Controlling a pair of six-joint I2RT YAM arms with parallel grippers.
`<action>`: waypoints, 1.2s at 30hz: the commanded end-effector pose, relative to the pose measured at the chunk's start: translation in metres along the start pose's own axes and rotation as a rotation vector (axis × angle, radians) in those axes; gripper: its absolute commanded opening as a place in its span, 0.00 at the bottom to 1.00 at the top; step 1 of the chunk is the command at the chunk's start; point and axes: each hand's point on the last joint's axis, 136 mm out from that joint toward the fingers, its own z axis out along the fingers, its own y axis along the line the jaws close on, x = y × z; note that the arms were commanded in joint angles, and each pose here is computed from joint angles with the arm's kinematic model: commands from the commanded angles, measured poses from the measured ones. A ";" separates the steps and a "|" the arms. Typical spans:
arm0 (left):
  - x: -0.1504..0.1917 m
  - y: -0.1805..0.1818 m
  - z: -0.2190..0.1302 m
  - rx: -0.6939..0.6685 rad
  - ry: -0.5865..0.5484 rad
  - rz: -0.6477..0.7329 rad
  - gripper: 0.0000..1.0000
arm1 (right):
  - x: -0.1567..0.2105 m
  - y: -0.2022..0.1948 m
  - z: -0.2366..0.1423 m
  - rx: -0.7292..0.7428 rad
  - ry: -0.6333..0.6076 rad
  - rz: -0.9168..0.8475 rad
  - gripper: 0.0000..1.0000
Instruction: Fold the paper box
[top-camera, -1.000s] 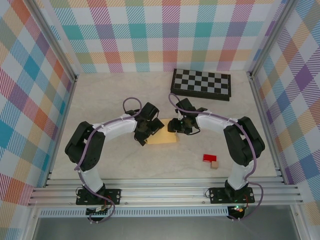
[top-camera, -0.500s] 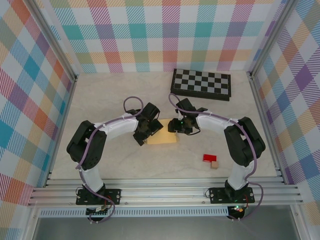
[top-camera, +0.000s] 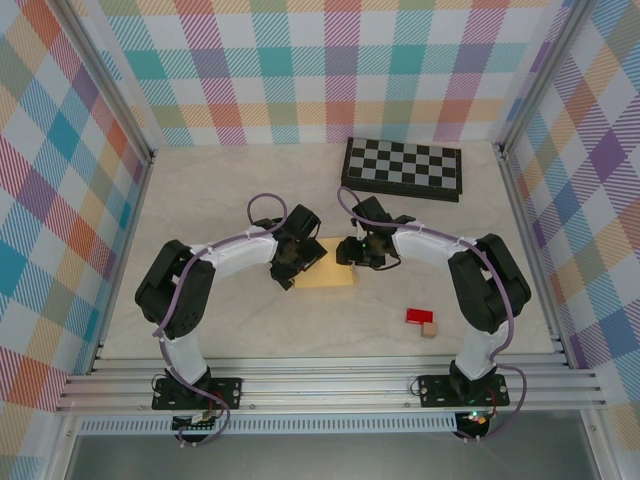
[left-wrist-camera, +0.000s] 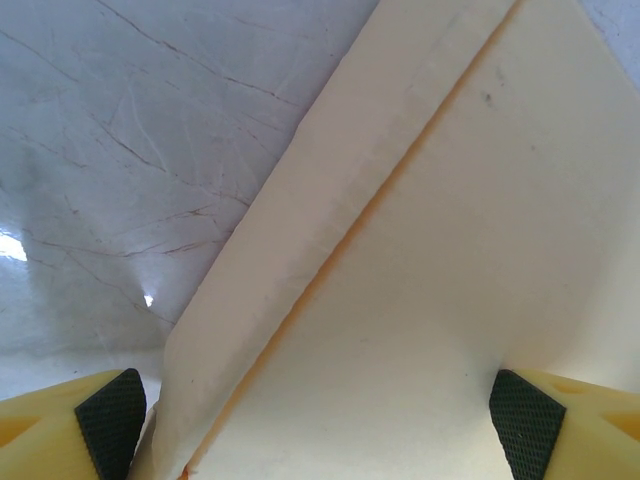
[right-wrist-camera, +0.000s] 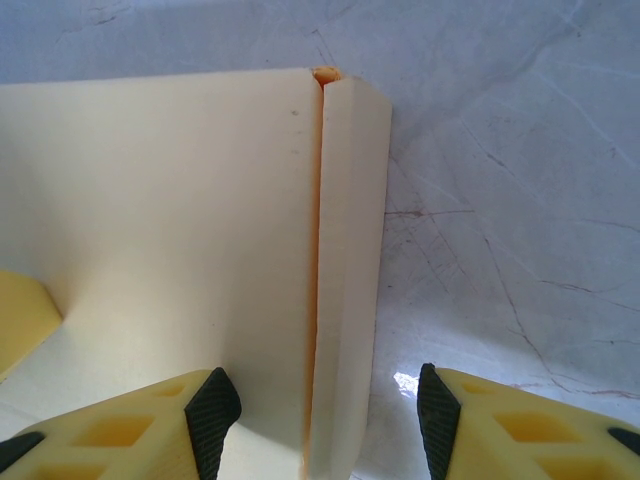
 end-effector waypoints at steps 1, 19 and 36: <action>0.008 0.021 0.015 -0.080 0.015 -0.003 0.92 | 0.009 -0.006 -0.003 0.020 0.024 -0.011 0.56; 0.006 0.038 0.024 -0.138 -0.003 0.019 0.92 | 0.014 0.009 -0.049 -0.042 0.014 0.003 0.58; 0.005 0.040 0.023 -0.144 -0.007 0.021 0.92 | 0.043 0.014 -0.015 -0.177 0.099 0.139 0.44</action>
